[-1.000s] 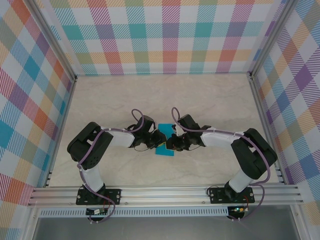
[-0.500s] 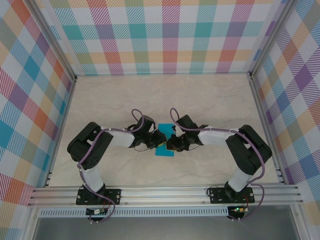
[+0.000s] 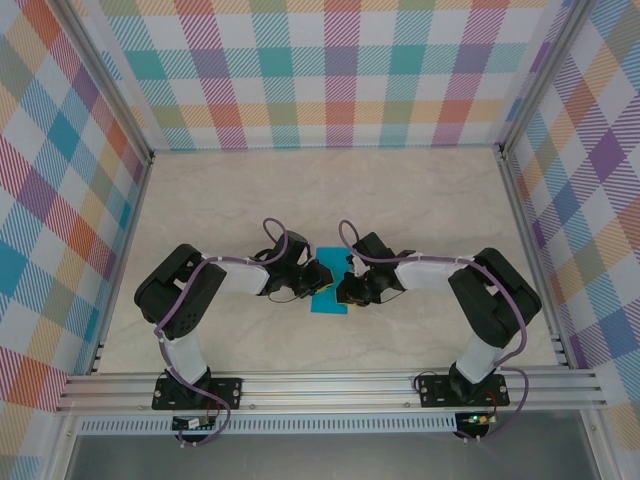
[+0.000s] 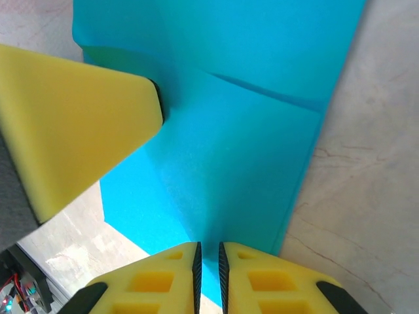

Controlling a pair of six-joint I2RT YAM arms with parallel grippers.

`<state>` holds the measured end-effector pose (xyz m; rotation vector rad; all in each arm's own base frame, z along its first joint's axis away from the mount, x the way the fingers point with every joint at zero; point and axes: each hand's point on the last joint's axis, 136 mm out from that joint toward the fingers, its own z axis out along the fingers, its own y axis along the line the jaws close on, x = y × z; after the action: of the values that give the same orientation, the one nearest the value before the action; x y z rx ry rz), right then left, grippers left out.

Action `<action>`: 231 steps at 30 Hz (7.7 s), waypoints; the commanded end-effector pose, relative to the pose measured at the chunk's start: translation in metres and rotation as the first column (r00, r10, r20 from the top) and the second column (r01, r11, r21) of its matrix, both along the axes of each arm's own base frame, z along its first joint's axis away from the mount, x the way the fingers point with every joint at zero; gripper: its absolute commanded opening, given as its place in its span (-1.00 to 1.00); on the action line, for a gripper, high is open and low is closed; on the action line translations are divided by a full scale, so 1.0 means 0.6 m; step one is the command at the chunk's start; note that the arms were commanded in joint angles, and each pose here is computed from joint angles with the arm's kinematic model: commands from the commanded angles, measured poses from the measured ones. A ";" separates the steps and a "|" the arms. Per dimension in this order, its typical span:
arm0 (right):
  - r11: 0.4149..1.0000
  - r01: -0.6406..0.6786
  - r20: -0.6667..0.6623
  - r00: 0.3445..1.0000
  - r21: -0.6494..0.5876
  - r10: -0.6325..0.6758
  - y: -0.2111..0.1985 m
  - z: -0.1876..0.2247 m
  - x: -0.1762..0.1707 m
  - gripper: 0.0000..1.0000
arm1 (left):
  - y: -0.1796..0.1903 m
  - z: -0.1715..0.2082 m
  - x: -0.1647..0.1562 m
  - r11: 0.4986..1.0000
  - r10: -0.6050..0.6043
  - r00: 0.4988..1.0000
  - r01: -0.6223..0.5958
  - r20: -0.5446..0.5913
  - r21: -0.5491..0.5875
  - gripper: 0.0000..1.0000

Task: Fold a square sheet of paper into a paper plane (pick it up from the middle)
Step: Fold the triangle a second time at the center of the table.

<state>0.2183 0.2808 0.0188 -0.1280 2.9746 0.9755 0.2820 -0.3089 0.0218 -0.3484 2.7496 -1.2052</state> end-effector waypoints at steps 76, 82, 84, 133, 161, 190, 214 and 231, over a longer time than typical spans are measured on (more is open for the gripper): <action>0.991 0.071 -0.095 0.994 0.112 -0.060 0.020 0.047 -0.013 -0.67 | 0.014 -0.042 -0.019 0.998 -0.003 1.000 0.005 -0.026 0.064 -0.69; 0.995 0.095 -0.135 0.987 0.011 -0.092 0.016 -0.009 -0.002 -0.71 | 0.015 -0.040 -0.020 0.998 -0.003 1.000 0.005 -0.024 0.066 -0.69; 0.994 0.104 -0.140 0.984 -0.033 -0.107 0.002 -0.030 -0.007 -0.71 | 0.016 -0.040 -0.022 0.998 -0.004 1.000 0.005 -0.026 0.066 -0.69; 0.988 0.093 -0.083 0.993 0.125 -0.083 0.017 0.031 -0.009 -0.66 | 0.012 -0.040 -0.018 0.998 -0.010 1.000 0.012 -0.023 0.064 -0.69; 0.989 0.146 -0.135 0.980 -0.017 -0.147 -0.037 -0.043 -0.047 -0.70 | -0.022 0.056 -0.023 0.998 -0.054 0.995 0.056 0.083 -0.020 -0.52; 0.986 0.148 -0.149 0.976 -0.082 -0.159 -0.059 -0.059 -0.061 -0.74 | 0.010 0.002 0.015 0.993 0.000 0.989 -0.016 0.147 0.113 -0.61; 0.986 0.146 -0.146 0.977 -0.079 -0.157 -0.060 -0.058 -0.062 -0.74 | 0.066 -0.003 0.068 0.988 0.089 0.985 -0.107 0.150 0.116 -0.59; 0.990 0.135 -0.142 0.980 -0.047 -0.140 -0.048 -0.048 -0.056 -0.73 | 0.081 0.043 0.098 0.989 0.075 0.975 -0.099 0.208 0.107 -0.57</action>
<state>0.2088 0.2757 0.0129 0.0867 2.9434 1.1024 0.3282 -0.2672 0.0262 -0.3523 2.6362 -1.0401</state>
